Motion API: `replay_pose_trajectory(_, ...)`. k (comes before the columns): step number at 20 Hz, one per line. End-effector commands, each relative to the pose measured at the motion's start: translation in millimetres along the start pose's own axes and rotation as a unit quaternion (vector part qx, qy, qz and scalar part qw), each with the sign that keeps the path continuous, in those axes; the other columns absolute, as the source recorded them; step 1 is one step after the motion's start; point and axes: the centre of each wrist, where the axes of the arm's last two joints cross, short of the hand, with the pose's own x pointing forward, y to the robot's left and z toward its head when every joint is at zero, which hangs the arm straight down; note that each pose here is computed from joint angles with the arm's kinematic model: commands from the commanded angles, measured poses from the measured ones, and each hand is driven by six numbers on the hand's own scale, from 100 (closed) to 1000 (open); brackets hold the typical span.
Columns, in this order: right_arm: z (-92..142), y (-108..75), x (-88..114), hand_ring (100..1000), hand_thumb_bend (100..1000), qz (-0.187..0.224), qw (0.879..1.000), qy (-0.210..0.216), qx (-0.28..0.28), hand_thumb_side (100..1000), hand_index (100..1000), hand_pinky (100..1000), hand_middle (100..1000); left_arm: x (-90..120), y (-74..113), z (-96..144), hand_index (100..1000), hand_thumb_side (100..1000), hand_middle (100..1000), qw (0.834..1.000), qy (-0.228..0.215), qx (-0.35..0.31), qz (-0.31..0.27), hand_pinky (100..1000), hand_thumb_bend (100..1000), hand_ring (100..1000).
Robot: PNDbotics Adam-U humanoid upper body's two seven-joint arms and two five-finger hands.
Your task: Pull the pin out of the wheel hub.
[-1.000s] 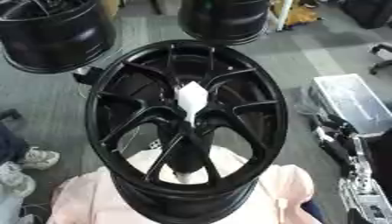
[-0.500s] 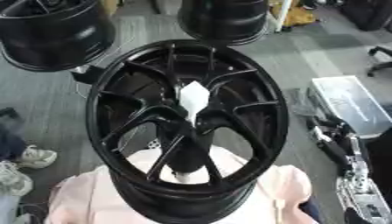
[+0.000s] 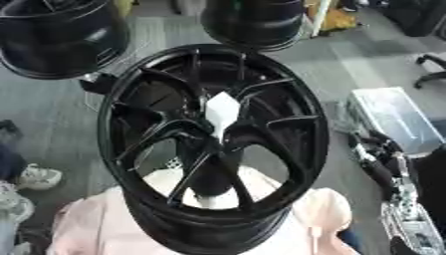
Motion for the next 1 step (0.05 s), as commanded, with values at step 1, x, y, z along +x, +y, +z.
replay_pose_trajectory(1,-5.5,-2.7,6.4,559,443,0.001,1.0,-0.012,-0.001,352,819,653,684,10.1,1.0,-0.5,642,673,585,1.0,-0.016,-0.005,0.001,719,272,600)
